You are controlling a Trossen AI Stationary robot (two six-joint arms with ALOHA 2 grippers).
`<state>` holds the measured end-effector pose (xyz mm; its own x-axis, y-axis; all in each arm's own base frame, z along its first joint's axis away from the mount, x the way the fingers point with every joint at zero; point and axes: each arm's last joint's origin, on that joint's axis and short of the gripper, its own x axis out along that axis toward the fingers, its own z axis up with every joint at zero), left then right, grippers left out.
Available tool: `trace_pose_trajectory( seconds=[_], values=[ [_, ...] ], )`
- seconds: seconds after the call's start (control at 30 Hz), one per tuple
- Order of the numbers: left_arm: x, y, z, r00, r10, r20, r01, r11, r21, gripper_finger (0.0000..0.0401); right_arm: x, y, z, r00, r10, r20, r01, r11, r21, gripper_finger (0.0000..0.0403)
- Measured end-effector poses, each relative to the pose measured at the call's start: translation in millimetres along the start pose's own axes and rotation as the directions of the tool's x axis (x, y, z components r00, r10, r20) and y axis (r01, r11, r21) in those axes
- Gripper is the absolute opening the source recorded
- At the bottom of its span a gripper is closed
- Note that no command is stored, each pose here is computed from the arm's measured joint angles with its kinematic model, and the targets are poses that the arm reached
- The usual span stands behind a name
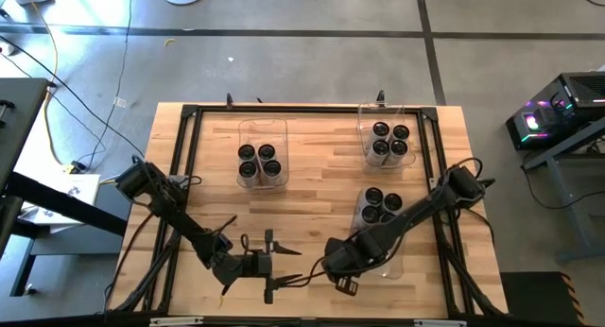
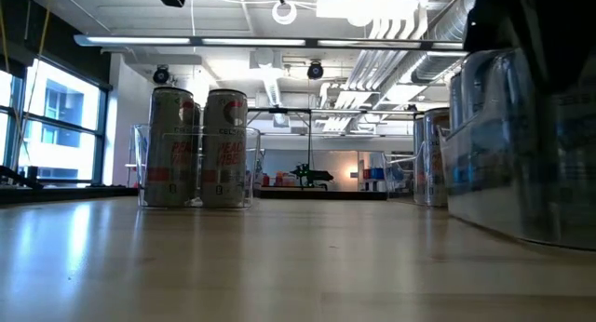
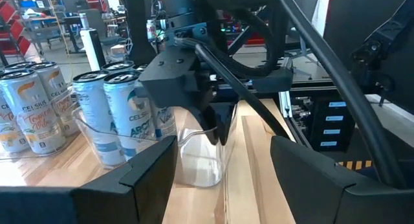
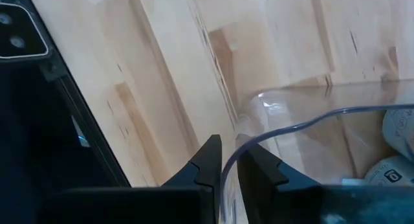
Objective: Sort soda cans
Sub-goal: Move the bottom transparent bin between the two transparent bins
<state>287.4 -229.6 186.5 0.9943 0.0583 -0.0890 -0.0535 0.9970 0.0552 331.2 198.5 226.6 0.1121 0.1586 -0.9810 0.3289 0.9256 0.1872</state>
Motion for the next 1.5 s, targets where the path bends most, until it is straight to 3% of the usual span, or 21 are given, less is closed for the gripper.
trace_pose_trajectory(
  seconds=[0.3, 0.7, 1.0, 1.1, 1.23, 1.37, 1.5],
  values=[
    [0, 0, 0, 1.000, 0.000, -0.002, 0.000, 1.000, -0.014, 0.0241, 0, -1, 5, 1.000, 0.003, 0.025, -0.002, 0.999, -0.043, 0.0038],
    [0, 0, 0, 1.000, 0.000, -0.003, -0.001, 1.000, -0.014, 0.0241, -5, 4, 13, 0.995, 0.070, 0.076, -0.062, 0.992, -0.108, 0.0166],
    [0, 0, -1, 1.000, 0.006, -0.004, -0.006, 1.000, -0.013, 0.0241, -40, 13, 15, 0.992, 0.079, 0.099, -0.056, 0.974, -0.219, 0.0181],
    [0, 1, -4, 1.000, 0.014, -0.027, -0.014, 1.000, 0.006, 0.0241, -50, 25, -3, 0.996, 0.055, 0.075, -0.030, 0.953, -0.303, 0.0181],
    [0, 2, -7, 0.998, 0.049, -0.050, -0.049, 0.999, -0.008, 0.0241, -57, 43, -49, 0.999, -0.048, 0.010, 0.048, 0.922, -0.383, 0.0181],
    [0, 2, -7, 0.997, 0.057, -0.053, -0.058, 0.998, -0.018, 0.0241, -58, 46, -98, 0.971, -0.234, -0.050, 0.206, 0.922, -0.327, 0.0181],
    [1, 4, -7, 0.994, 0.093, -0.049, -0.095, 0.995, -0.025, 0.0241, -50, 51, -140, 0.954, -0.292, -0.066, 0.264, 0.924, -0.276, 0.0181]
  ],
)
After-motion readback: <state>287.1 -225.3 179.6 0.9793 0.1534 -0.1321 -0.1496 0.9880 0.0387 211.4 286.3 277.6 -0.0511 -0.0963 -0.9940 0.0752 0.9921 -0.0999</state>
